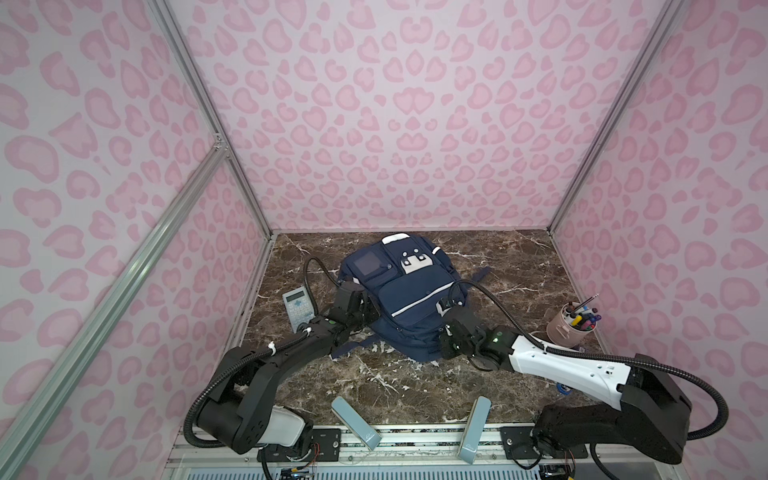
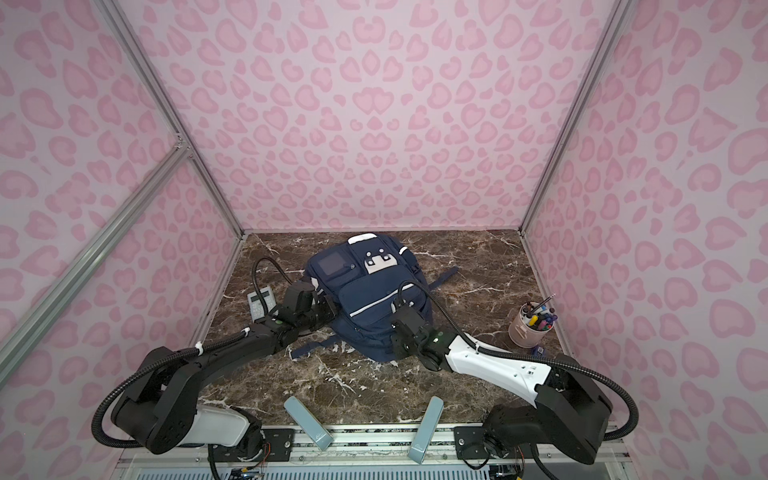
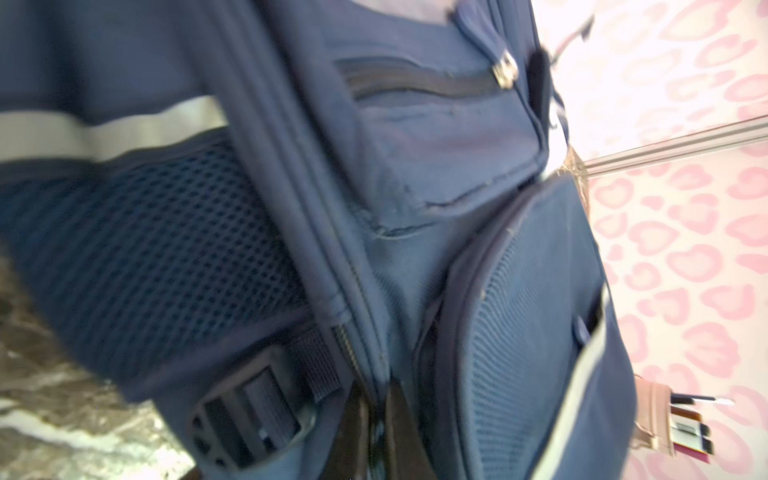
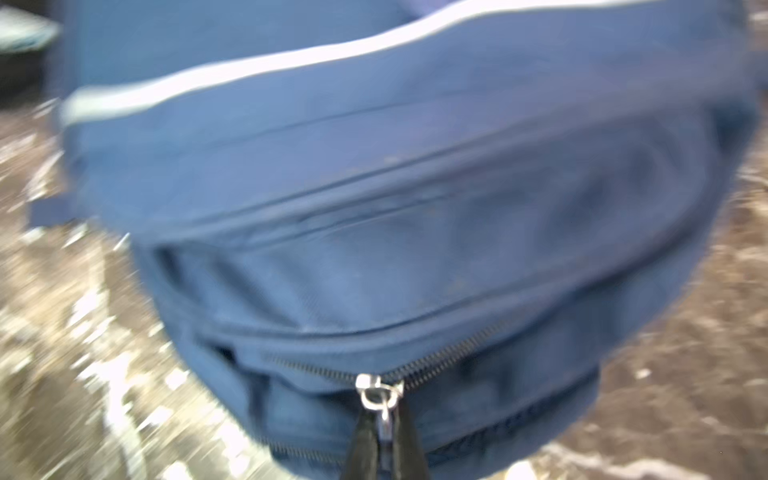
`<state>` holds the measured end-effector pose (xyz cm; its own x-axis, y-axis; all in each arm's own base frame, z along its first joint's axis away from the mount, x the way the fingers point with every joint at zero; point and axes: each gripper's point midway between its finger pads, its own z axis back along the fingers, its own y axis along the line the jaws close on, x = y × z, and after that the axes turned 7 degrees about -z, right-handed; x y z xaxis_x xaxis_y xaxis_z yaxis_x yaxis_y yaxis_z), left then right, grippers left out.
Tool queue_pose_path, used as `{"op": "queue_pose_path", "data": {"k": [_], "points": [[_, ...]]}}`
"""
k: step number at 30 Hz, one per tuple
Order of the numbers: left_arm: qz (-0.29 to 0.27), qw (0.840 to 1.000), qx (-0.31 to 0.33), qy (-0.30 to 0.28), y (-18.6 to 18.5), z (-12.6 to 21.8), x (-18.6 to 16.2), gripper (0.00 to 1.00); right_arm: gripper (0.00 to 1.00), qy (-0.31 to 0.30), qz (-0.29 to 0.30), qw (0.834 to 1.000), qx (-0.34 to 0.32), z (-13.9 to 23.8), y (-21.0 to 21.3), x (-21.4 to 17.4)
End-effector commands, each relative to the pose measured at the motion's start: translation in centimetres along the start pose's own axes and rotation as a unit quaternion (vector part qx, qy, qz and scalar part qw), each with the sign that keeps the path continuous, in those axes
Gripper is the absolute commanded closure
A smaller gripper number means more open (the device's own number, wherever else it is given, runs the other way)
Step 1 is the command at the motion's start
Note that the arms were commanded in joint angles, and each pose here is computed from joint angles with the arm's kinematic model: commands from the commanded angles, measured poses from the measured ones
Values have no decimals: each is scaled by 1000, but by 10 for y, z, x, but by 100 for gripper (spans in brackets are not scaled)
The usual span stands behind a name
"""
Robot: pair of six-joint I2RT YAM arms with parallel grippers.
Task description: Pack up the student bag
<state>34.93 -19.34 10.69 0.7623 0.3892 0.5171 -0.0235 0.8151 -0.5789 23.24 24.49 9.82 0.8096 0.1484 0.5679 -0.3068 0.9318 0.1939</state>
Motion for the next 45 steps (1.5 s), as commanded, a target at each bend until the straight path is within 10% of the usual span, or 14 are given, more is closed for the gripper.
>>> {"op": "queue_pose_path", "data": {"k": [1,9,21,24,28,45], "points": [[-21,999,15,-48,-6,6,29,75,100,10,2,1000,29,11,26,-10],[6,998,10,-63,13,60,6,39,100,-9,-8,997,79,-1,74,15],[57,989,-131,-23,-52,59,-65,20,100,-18,28,989,145,-1,125,12],[64,990,-125,-17,-50,45,-70,34,100,-12,31,989,143,-1,124,9],[36,995,-94,-4,-44,37,-74,95,100,-7,34,992,123,-1,111,5],[11,999,-47,-18,-5,67,-31,97,100,17,-111,991,-78,-8,-103,-9]]}}
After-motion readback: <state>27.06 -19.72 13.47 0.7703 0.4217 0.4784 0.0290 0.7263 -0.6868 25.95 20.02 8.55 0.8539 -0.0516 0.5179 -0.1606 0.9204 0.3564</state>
